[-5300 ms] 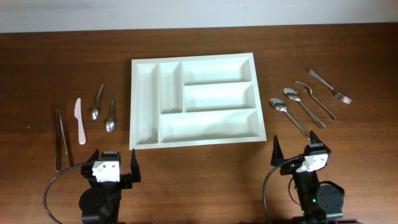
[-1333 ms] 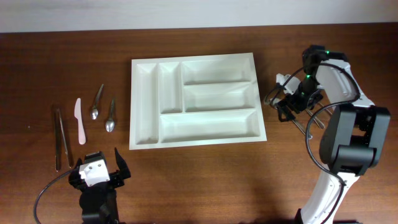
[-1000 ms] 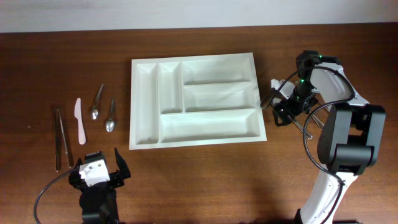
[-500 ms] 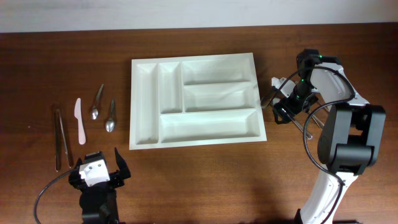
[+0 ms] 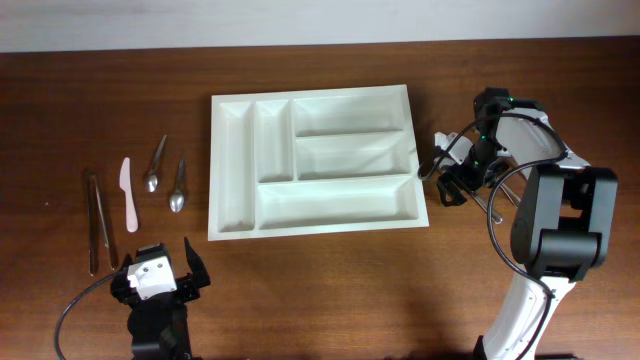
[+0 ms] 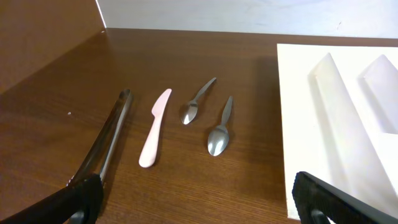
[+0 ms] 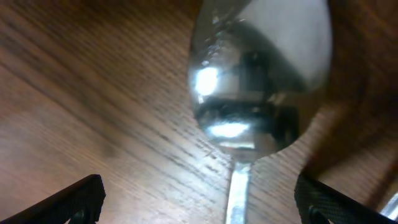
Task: Pack container
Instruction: 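Lower the right gripper and close it on the leftmost large spoon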
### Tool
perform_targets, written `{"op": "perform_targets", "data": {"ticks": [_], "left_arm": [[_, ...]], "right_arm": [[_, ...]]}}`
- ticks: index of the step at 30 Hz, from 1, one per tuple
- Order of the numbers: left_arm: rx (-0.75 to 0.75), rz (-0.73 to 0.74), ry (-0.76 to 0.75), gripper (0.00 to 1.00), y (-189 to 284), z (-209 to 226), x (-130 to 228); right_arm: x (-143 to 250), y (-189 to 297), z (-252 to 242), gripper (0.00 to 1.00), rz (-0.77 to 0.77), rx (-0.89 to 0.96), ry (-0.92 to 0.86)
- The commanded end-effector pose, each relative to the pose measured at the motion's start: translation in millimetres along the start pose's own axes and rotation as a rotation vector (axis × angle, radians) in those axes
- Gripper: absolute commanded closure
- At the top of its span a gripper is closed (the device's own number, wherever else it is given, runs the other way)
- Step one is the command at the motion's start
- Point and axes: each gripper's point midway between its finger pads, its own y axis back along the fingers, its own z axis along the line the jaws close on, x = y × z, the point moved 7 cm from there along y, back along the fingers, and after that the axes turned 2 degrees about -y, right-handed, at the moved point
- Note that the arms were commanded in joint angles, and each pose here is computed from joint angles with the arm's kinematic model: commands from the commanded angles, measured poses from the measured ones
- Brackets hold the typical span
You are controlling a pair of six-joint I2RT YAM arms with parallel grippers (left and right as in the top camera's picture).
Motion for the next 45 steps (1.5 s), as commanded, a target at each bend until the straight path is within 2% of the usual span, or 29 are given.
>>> {"op": "perform_targets", "data": {"ticks": [1,23,29,34,41,45], "left_arm": [[-0.021,0.009,0.008,0.01,-0.3,2.2,1.6],[-0.021,0.009,0.008,0.01,-0.3,2.2,1.6],[-0.021,0.009,0.008,0.01,-0.3,2.2,1.6],[-0.021,0.009,0.008,0.01,-0.3,2.3,1.6],[-0.021,0.009,0.008,0.01,-0.3,2.2,1.6],[-0.021,0.009,0.008,0.01,-0.3,2.2,1.6]], "right_arm": [[2.8,-9.2,-1.8,0.01,0.033,0.025,0.007],[15.4,-36.1,3.2,0.00,0.069,0.042,-0.021],[9.3,-36.7,10.6,0.04,0.072,0.045,0.006],[3.5,-37.3,17.9,0.10,0.084,0.060,0.035],[2.7,-37.3,18.8,0.39,0.095,0.075,0.021],[2.7,-37.3,18.8,0.44,0.095,0.075,0.021]]}}
